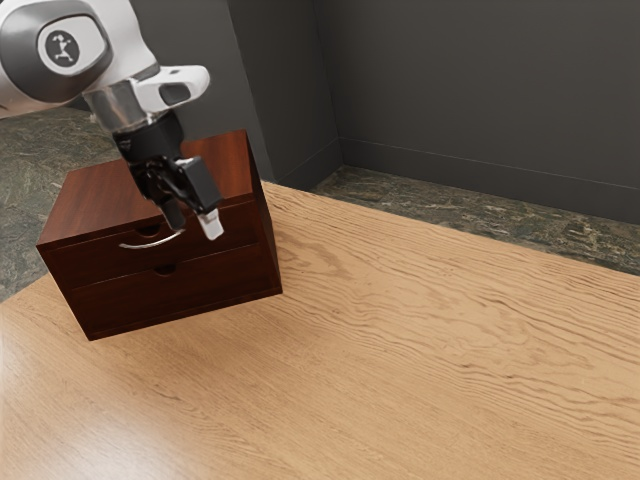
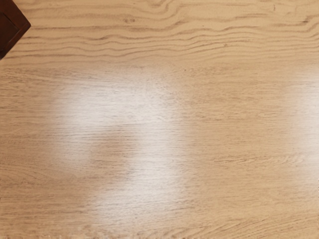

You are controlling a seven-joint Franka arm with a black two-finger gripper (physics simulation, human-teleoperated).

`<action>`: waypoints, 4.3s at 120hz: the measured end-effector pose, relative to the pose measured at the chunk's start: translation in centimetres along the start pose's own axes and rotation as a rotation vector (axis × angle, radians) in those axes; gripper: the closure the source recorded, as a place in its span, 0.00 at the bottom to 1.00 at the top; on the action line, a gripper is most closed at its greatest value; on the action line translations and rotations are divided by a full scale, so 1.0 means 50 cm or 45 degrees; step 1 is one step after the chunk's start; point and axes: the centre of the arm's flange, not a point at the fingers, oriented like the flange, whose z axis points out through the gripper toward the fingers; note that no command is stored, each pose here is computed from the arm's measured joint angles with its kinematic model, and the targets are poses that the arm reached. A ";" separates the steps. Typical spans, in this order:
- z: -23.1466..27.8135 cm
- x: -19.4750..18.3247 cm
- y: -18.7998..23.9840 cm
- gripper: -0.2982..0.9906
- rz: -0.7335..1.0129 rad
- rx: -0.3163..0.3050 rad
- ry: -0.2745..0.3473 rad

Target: Pull the drawer handle with one arm to open the drawer

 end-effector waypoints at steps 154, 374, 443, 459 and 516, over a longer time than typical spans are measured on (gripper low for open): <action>0.039 -0.193 -0.183 0.31 -2.926 -0.059 0.492; 0.208 -0.016 -0.264 0.34 -3.132 -0.085 0.631; 0.232 -0.057 -0.211 0.40 -3.135 0.004 0.646; 0.242 -0.074 -0.197 0.40 -3.140 0.028 0.648; 0.247 -0.110 -0.150 0.40 -3.147 -0.017 0.616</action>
